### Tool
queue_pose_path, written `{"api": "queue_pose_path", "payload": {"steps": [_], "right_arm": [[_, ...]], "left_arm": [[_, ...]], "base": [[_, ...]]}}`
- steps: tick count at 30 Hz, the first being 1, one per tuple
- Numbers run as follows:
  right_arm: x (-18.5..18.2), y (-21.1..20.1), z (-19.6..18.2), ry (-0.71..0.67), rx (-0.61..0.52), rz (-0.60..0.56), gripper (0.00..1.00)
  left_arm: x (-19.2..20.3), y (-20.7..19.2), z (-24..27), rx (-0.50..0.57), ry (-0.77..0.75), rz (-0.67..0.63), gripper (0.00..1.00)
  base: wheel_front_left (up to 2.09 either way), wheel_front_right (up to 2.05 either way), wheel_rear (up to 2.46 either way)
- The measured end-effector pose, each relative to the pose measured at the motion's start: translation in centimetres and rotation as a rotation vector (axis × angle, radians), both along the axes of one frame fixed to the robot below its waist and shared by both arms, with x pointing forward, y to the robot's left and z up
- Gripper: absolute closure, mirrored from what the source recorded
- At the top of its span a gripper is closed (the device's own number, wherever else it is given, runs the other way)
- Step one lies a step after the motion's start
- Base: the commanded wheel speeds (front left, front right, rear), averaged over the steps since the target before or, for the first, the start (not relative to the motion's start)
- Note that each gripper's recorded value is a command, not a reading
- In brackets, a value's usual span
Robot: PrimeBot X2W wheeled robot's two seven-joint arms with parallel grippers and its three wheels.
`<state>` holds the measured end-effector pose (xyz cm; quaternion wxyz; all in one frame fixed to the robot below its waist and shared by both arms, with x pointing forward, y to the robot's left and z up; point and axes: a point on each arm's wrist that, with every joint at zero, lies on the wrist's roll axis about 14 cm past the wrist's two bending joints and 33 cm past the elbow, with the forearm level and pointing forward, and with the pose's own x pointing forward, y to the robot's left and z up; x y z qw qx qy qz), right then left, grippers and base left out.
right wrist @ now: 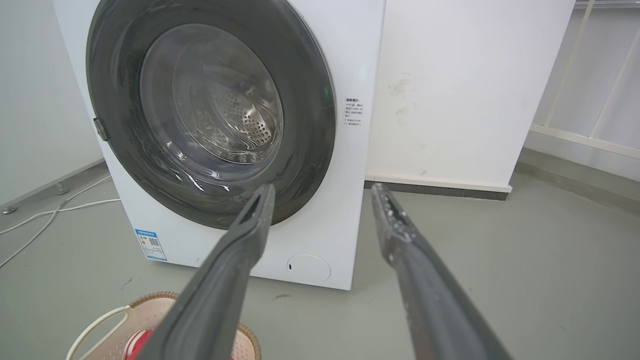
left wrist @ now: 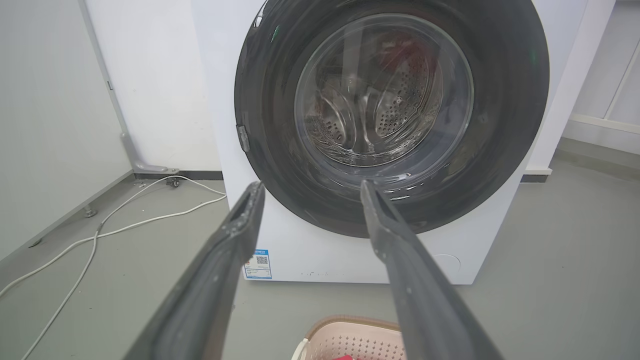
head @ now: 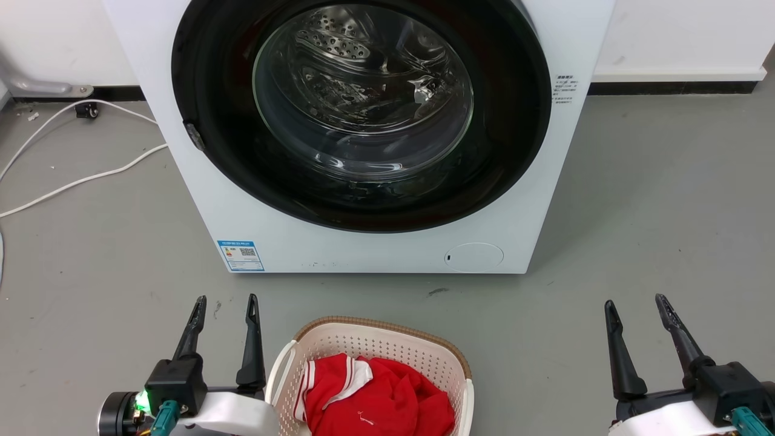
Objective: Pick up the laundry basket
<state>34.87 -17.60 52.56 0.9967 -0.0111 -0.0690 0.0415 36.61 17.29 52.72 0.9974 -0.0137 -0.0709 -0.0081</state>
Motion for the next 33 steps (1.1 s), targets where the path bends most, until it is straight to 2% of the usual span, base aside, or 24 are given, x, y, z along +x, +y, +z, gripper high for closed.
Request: {"api": "queue_pose_path", "payload": {"steps": [6,27,33], "right_arm": [[-0.1,-0.1,0.3,-0.014,0.003,-0.002,0.00],[0.0,0.0,0.2,-0.009,0.037,-0.001,0.00],[0.1,1.3,-1.1,0.031,0.059,0.037,0.00]], "left_arm": [[-0.1,-0.1,0.1,0.028,-0.007,-0.002,0.00],[-0.3,0.5,-0.2,0.015,0.001,0.015,0.00],[0.3,1.2,-1.1,0.013,0.031,0.030,0.00]], "base": [[0.00,0.00,0.00],[0.00,0.00,0.00],[0.00,0.00,0.00]]}}
